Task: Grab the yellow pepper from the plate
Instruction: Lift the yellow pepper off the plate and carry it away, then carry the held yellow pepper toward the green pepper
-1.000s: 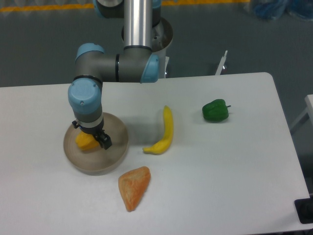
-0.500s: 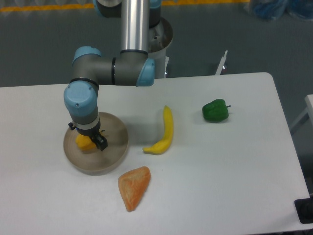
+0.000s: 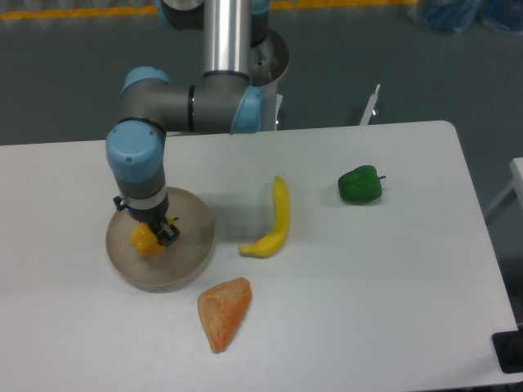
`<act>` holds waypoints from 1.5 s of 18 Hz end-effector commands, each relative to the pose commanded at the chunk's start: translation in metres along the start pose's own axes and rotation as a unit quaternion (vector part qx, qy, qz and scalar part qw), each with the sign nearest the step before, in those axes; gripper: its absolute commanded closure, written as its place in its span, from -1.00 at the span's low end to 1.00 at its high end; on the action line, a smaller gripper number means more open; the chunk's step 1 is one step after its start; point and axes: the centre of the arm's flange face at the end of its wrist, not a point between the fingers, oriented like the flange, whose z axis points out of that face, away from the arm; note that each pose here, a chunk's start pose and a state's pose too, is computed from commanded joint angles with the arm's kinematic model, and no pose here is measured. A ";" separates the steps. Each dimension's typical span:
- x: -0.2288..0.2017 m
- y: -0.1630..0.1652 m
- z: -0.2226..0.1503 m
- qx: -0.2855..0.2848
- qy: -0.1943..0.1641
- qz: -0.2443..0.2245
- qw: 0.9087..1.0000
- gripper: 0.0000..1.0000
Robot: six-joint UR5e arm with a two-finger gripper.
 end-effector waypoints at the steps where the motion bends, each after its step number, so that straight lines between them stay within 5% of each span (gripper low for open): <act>1: -0.014 0.009 -0.008 0.005 -0.005 -0.012 1.000 0.83; 8: -0.156 0.091 -0.078 0.036 -0.070 -0.075 0.994 0.89; 15: -0.264 0.201 -0.067 0.014 -0.077 -0.059 0.995 0.97; 27: -0.303 0.228 -0.033 -0.030 -0.068 -0.025 0.997 1.00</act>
